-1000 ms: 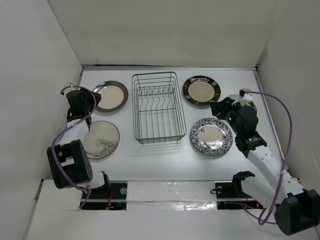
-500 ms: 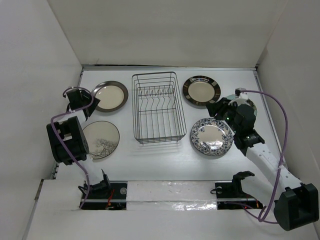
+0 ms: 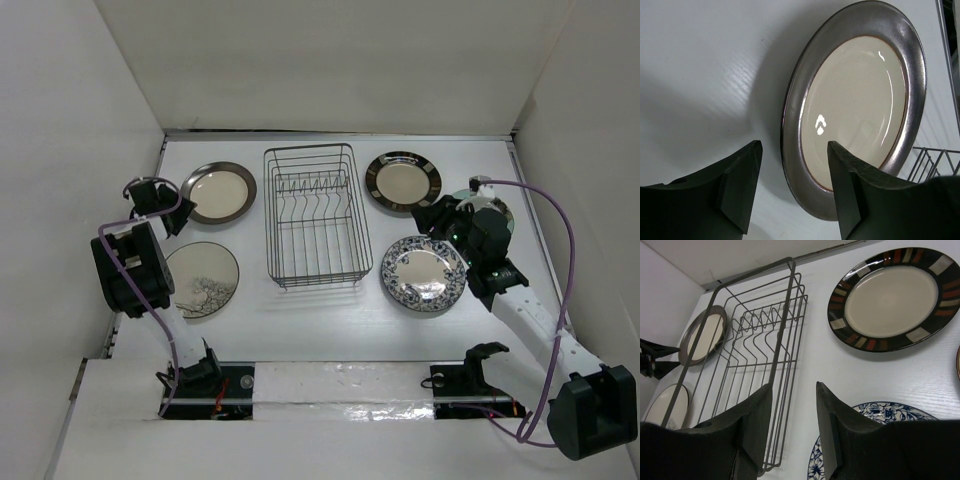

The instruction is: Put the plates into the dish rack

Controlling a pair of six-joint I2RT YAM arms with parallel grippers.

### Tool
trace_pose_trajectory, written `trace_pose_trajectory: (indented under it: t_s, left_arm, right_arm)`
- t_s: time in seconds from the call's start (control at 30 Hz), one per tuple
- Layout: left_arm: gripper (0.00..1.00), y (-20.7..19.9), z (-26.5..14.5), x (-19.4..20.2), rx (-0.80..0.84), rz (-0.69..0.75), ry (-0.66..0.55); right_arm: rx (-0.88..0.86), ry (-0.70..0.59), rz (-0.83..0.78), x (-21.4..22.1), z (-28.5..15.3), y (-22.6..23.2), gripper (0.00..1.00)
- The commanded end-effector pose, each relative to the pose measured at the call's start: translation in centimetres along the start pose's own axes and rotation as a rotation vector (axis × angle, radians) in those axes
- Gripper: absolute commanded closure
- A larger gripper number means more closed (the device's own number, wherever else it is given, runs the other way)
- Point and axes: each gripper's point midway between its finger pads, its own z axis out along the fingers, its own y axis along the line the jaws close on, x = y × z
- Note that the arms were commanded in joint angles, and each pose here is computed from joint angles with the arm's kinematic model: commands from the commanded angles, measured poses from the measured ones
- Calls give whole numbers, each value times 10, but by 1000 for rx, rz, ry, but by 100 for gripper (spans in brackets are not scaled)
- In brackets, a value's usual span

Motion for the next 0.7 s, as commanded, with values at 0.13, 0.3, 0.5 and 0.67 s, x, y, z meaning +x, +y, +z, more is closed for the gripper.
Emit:
trace_pose_trajectory:
  t_s: [0.13, 0.3, 0.5, 0.67]
  left_arm:
    - [52, -14, 16, -10, 45, -2, 4]
    - [55, -15, 25, -7, 61, -31, 21]
    - [58, -20, 33, -6, 90, -62, 33]
    - [72, -21, 41, 0, 121, -99, 49]
  right_arm:
    - [-56, -59, -2, -16, 3, 16, 54]
    - [-58, -66, -5, -19, 2, 17, 54]
    - [-64, -72, -6, -20, 1, 20, 54]
    - [-69, -73, -5, -22, 0, 22, 54]
